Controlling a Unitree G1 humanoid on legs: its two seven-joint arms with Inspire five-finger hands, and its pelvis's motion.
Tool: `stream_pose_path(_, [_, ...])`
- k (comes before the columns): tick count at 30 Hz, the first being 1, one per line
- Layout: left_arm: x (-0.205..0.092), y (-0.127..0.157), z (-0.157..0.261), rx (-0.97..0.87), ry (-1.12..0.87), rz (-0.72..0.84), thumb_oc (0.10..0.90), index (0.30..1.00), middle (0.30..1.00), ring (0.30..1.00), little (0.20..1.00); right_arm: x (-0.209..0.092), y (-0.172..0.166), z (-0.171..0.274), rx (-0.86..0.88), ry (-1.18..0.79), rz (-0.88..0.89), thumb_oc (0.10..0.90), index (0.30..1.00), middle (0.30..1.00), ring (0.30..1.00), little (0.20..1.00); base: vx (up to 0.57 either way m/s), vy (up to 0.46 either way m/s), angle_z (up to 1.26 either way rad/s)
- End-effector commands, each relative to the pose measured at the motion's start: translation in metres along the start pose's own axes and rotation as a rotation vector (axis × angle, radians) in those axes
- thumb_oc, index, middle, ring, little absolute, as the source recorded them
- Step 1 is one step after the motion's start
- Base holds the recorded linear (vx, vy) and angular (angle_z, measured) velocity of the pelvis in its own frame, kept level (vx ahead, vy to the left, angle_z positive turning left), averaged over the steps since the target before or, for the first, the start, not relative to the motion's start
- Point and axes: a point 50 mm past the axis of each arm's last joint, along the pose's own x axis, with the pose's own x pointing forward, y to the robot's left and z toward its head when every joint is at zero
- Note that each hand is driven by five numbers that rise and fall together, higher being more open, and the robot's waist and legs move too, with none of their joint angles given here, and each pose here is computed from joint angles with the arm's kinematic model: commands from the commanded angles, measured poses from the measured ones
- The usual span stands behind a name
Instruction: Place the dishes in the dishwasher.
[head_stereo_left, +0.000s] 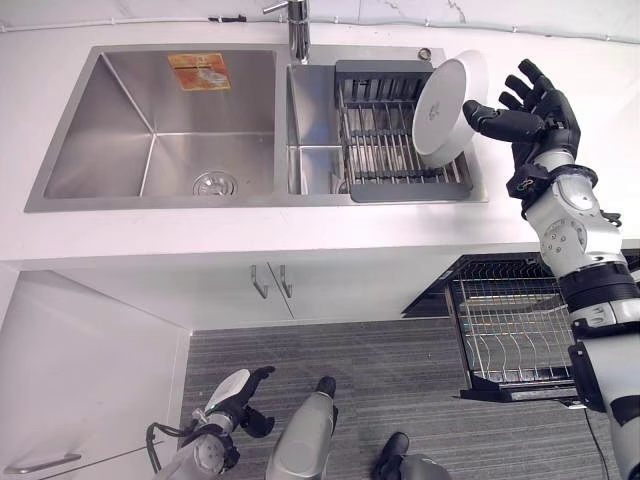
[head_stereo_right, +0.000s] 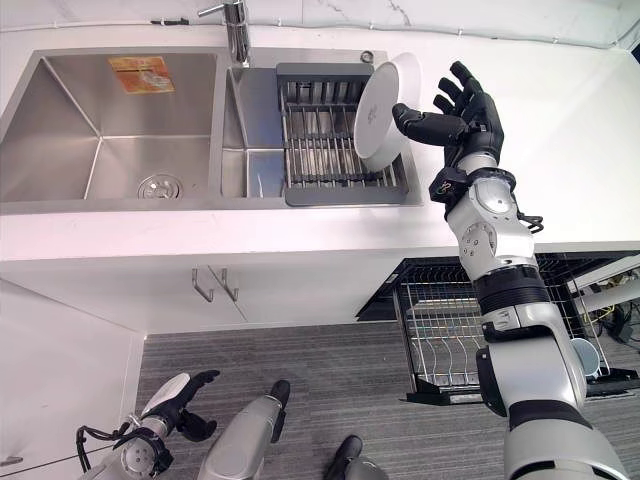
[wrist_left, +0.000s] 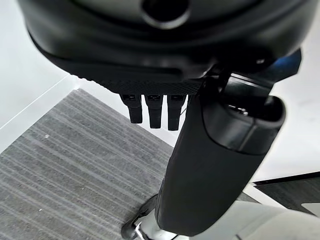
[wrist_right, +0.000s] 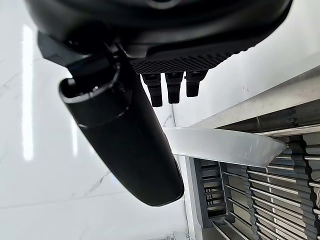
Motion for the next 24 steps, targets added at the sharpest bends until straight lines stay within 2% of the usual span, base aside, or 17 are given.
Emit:
stream_pose_path(1, [-0.007, 0.009, -0.003, 0.044, -0.051, 0.020, 0.800, 0.900, 0.900, 0.900, 0.900, 0.007, 0.014, 0.075, 0.007, -0.269, 0.050, 0.800, 0.900, 0.900, 0.900, 0.900, 0.00, 0.000, 0.00])
stream_pose_path(17, [-0.008, 0.005, -0.002, 0.035, -0.066, -0.009, 0.800, 0.900, 0.900, 0.900, 0.900, 0.008, 0.021, 0.073, -0.018, -0.264, 0.068, 0.800, 0.900, 0.900, 0.900, 0.900, 0.02, 0.004, 0.00])
stream_pose_path(24, [-0.006, 0.010, 0.009, 0.048, -0.142, -0.004, 0.800, 0.900, 0.900, 0.900, 0.900, 0.010, 0.018, 0.071, -0.010, -0.245, 0.052, 0.800, 0.900, 0.900, 0.900, 0.900, -0.01, 0.013, 0.02])
